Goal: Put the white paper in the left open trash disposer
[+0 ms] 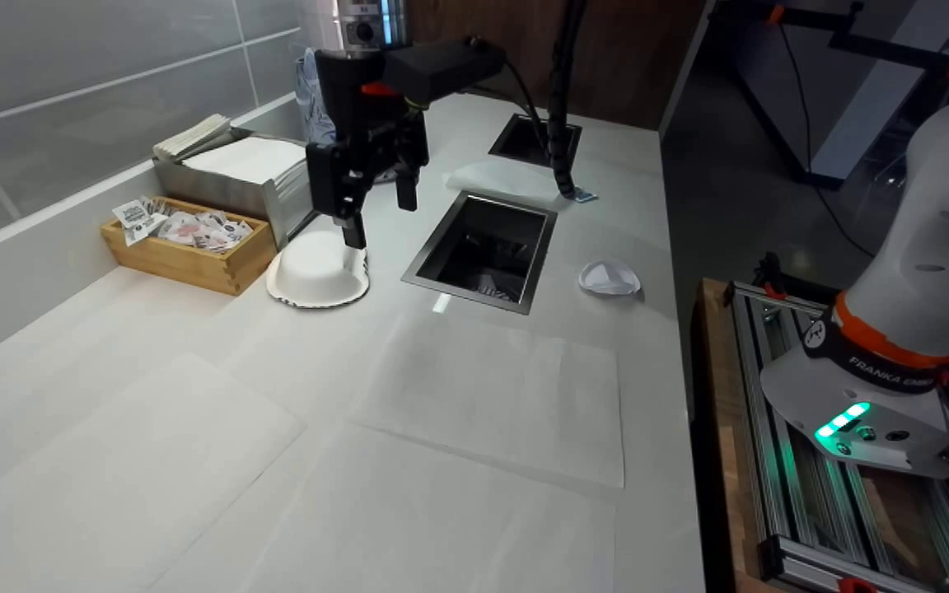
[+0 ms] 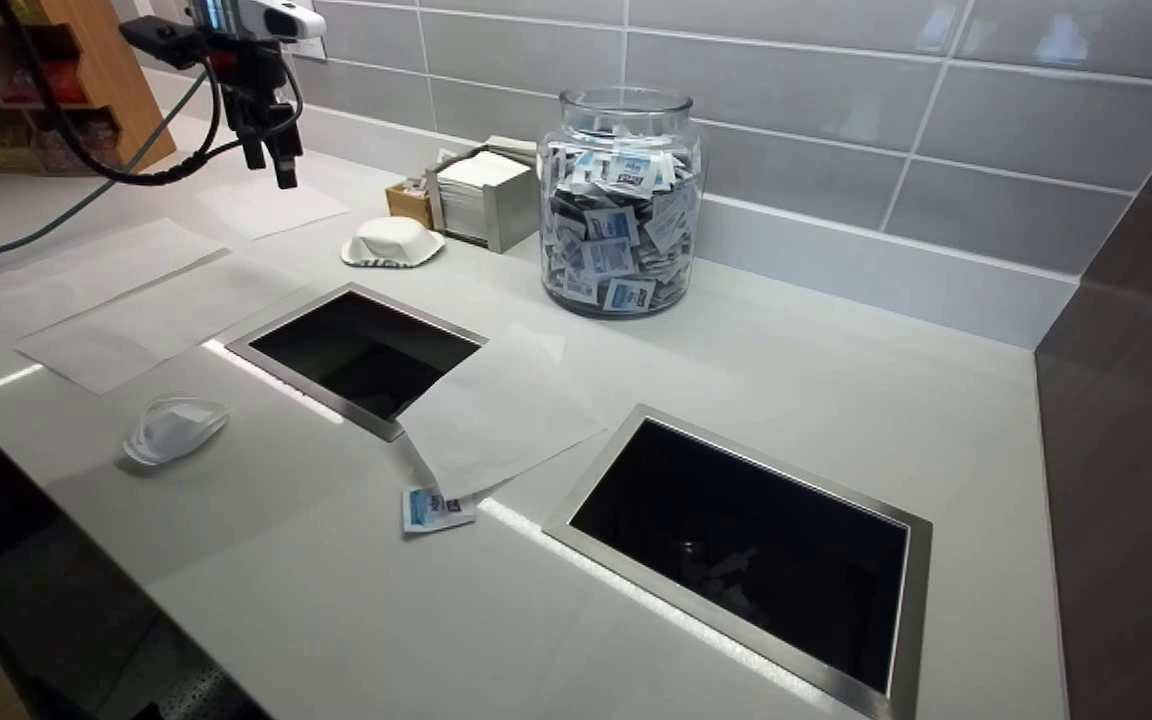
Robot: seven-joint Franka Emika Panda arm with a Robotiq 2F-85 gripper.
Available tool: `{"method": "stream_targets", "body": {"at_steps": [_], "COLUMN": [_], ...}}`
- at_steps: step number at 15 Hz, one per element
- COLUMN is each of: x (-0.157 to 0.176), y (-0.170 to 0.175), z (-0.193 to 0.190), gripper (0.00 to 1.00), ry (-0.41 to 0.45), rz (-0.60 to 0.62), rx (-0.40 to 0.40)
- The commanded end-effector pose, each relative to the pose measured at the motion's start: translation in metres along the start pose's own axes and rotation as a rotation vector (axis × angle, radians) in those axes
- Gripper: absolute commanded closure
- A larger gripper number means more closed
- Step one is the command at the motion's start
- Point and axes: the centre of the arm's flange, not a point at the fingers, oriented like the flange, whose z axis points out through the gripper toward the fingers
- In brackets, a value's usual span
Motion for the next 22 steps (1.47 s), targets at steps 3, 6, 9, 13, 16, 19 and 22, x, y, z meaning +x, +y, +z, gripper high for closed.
{"method": "stream_targets", "body": {"at_steps": [3,6,9,13,16,19,22], "x": [0.0,0.011,0.023,0.042,0.063,0.079,0.091], "y": [0.0,0.004,-0.002,-0.008,-0.008,-0.01,-0.011], "z": [-0.001,0.007,0.018,0.041,0.053,0.062,0.07], "gripper": [0.0,0.0,0.0,0.0,0.0,0.0,0.0], "ry": [0.001,0.031,0.038,0.05,0.086,0.098,0.112], "rz": [0.0,0.071,0.166,0.268,0.334,0.385,0.415], "rx": [-0.001,-0.027,-0.016,-0.007,-0.009,0.004,-0.007]}}
